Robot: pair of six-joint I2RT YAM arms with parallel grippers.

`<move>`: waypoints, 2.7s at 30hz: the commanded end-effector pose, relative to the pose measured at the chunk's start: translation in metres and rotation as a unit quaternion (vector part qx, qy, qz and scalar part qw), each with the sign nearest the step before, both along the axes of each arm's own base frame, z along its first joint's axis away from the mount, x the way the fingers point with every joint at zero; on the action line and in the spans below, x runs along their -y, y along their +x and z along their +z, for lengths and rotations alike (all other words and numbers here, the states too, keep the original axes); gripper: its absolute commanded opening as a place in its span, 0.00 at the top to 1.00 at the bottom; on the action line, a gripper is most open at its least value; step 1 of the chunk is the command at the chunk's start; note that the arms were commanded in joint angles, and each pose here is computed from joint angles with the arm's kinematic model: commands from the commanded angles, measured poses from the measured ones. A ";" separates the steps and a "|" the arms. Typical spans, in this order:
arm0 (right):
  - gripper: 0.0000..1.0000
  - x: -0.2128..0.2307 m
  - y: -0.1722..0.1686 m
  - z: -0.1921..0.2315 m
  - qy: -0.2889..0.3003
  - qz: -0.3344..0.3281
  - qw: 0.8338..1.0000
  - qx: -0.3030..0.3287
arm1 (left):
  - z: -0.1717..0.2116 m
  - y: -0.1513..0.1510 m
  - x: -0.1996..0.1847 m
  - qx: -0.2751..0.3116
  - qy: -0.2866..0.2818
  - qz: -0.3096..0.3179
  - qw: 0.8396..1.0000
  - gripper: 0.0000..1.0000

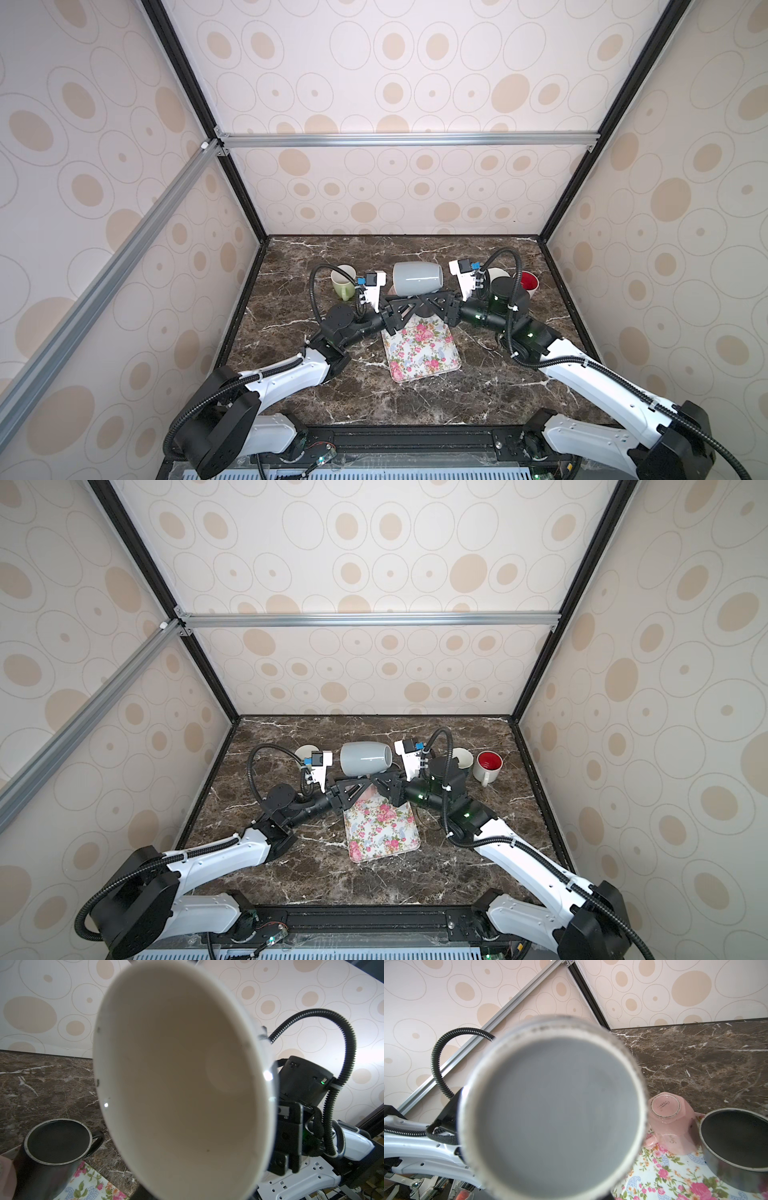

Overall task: Turn the mug right side up
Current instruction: 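Close the left gripper on the grey mug while the right gripper holds it, then open the right gripper and draw it back while the left gripper holds the mug, then carry the grey mug upright with the left gripper beside the light green mug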

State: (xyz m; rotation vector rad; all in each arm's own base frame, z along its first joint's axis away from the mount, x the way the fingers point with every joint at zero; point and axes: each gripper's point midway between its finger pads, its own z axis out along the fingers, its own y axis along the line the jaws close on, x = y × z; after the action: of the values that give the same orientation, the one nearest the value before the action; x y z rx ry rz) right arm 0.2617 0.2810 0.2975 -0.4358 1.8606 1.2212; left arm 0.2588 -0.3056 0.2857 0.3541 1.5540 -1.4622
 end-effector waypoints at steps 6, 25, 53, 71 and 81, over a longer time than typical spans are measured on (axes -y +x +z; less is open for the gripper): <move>1.00 -0.008 -0.003 -0.006 0.003 0.026 1.000 0.002 | 0.063 -0.026 -0.002 0.109 -0.067 -0.035 0.991 0.68; 0.92 0.002 0.002 -0.030 -0.021 0.014 1.000 -0.018 | 0.060 -0.023 -0.002 0.098 -0.069 -0.033 0.992 1.00; 0.12 0.060 0.007 -0.050 -0.073 -0.110 0.991 -0.013 | -0.047 0.054 -0.011 -0.043 0.175 0.137 0.974 1.00; 0.06 0.100 0.000 -0.065 -0.111 -0.192 0.975 -0.002 | -0.032 0.081 -0.046 -0.055 0.280 0.230 0.930 1.00; 0.06 0.123 -0.008 -0.079 -0.135 -0.233 0.963 -0.021 | -0.019 0.105 -0.137 -0.092 0.366 0.364 0.852 1.00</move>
State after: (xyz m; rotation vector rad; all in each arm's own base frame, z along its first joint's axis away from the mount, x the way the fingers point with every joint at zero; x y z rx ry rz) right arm 0.2563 0.1675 0.2287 -0.1335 1.9930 0.7113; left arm 0.3531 -0.2072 0.2299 0.1026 2.1263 -0.4391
